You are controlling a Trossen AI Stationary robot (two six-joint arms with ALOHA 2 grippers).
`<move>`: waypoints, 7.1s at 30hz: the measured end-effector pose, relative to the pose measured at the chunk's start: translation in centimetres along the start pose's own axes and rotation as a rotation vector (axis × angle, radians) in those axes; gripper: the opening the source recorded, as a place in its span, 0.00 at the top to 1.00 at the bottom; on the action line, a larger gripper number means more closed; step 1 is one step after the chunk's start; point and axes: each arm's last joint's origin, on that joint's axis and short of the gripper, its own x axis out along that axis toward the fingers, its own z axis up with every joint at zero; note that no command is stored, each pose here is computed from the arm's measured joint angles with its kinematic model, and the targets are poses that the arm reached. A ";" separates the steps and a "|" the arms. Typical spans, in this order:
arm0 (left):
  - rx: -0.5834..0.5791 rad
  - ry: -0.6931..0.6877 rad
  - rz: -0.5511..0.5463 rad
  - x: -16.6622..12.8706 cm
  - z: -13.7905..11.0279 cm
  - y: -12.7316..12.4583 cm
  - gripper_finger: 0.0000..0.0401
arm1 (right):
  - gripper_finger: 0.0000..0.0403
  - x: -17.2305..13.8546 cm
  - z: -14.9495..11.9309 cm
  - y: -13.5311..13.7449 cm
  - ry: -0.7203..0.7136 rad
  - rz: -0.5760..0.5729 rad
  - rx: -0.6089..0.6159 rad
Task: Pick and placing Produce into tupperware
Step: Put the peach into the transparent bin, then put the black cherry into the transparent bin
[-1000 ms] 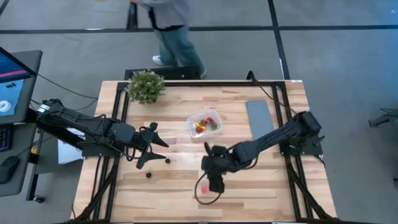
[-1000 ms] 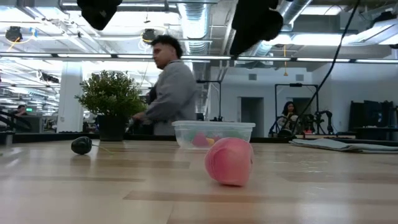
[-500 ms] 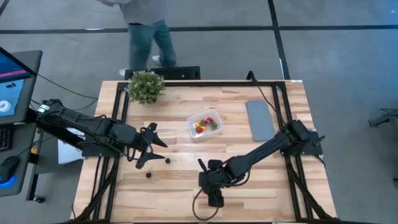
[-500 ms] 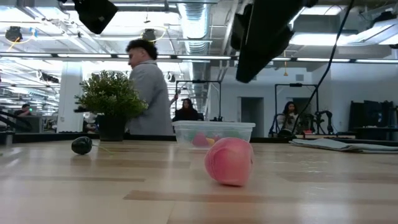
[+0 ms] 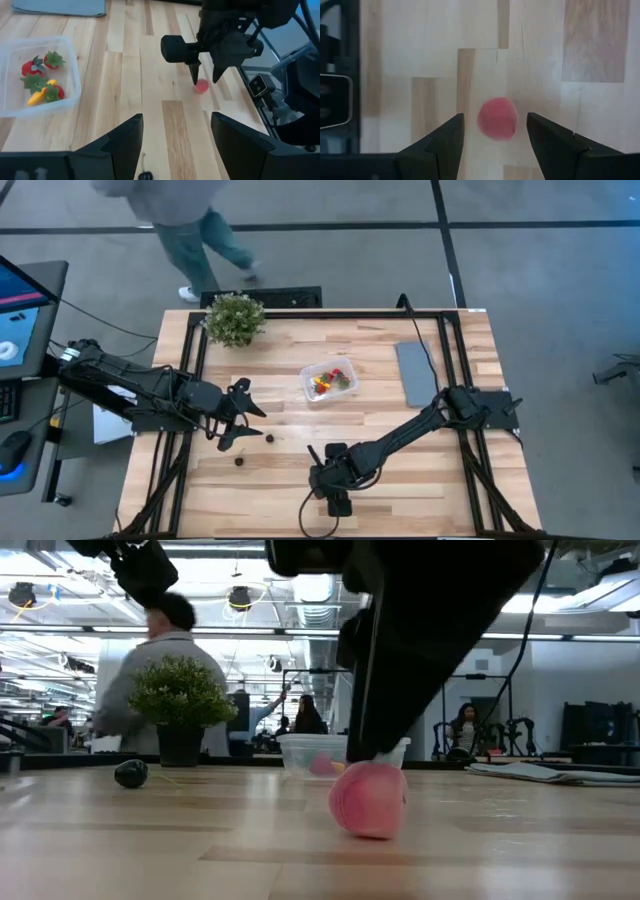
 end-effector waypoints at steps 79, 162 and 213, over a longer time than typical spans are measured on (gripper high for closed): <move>-0.039 0.045 0.045 0.0 -0.5 0.2 0.44 | 0.41 3.3 1.5 -1.0 -0.144 -0.035 -0.095; -0.064 0.027 0.087 0.2 -0.3 0.5 0.44 | 0.61 -4.5 2.4 -26.7 -0.067 -0.335 0.471; -0.047 0.035 0.102 0.2 -0.4 0.5 0.44 | 0.43 -31.5 -4.8 -17.2 -0.559 -0.373 0.248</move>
